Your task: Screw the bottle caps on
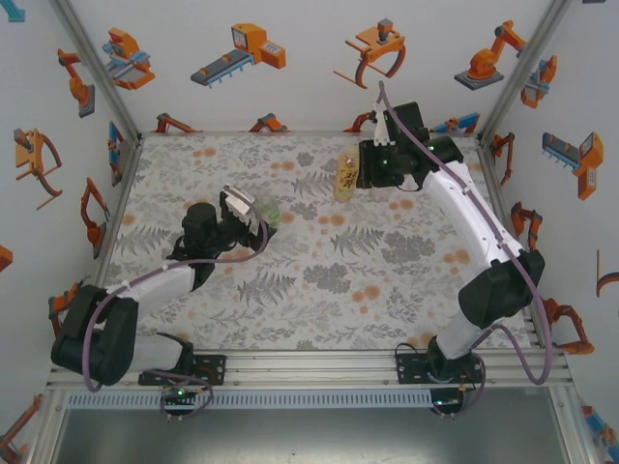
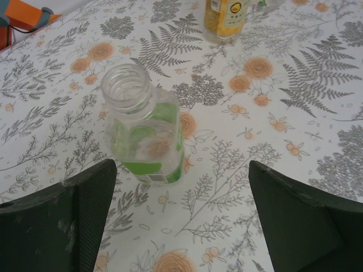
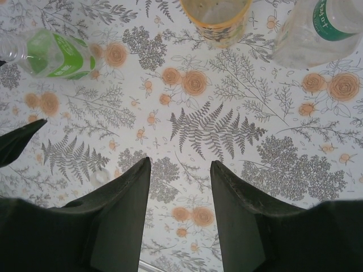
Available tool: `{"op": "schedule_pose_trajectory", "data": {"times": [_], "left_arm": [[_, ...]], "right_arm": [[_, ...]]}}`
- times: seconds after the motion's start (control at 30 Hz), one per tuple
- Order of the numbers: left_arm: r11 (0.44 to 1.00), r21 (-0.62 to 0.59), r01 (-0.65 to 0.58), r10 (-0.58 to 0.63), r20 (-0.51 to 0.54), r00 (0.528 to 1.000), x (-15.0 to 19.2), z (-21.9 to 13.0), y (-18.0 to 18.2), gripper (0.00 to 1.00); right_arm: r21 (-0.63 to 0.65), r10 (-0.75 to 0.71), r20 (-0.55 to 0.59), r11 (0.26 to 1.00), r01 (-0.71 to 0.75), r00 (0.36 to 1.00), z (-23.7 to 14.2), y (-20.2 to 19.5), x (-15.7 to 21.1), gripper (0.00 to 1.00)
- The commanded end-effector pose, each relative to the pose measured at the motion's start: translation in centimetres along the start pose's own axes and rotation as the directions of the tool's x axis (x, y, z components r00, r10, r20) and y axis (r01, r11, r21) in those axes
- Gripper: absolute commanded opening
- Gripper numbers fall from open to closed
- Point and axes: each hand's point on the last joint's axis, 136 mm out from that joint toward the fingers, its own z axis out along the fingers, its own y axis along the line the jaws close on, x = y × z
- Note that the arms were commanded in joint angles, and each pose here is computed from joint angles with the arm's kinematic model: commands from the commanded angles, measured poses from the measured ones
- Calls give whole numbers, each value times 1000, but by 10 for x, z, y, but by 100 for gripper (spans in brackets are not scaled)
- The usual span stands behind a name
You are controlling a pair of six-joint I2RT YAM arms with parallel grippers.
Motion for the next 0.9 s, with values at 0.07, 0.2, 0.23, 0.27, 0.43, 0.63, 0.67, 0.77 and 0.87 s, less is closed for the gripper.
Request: {"op": "schedule_pose_trajectory", "data": {"times": [0.07, 0.2, 0.23, 0.27, 0.43, 0.63, 0.67, 0.77, 0.87], "left_arm": [[999, 24, 23, -25, 113, 993, -16, 11, 18, 90], [998, 49, 40, -45, 104, 994, -6, 21, 25, 90], [997, 59, 44, -50, 104, 993, -4, 24, 25, 89], [997, 69, 48, -55, 105, 993, -2, 26, 26, 88], [993, 100, 67, -78, 107, 991, 3, 36, 28, 85], [991, 117, 69, -82, 104, 991, 4, 45, 32, 79], [990, 118, 70, -82, 103, 991, 4, 47, 32, 78], [990, 124, 72, -85, 100, 991, 6, 49, 32, 73], [988, 131, 77, -90, 96, 991, 8, 50, 32, 68]], "right_arm": [[-7, 8, 36, 1000, -8, 999, -12, 1, -6, 46], [-8, 5, 41, 1000, -5, 999, -15, 1, -7, 46], [-9, 4, 43, 1000, -3, 999, -15, 2, -8, 46], [-9, 3, 44, 1000, -3, 999, -16, 2, -8, 46], [-10, 0, 37, 1000, 0, 999, -16, 2, -7, 46], [-9, 0, 34, 1000, 0, 999, -18, 2, -5, 47], [-8, 0, 34, 1000, 1, 999, -18, 2, -5, 46], [-5, -4, 31, 1000, 4, 999, -20, 1, -4, 47], [-4, -12, 35, 1000, 12, 999, -22, 1, -4, 46]]}}
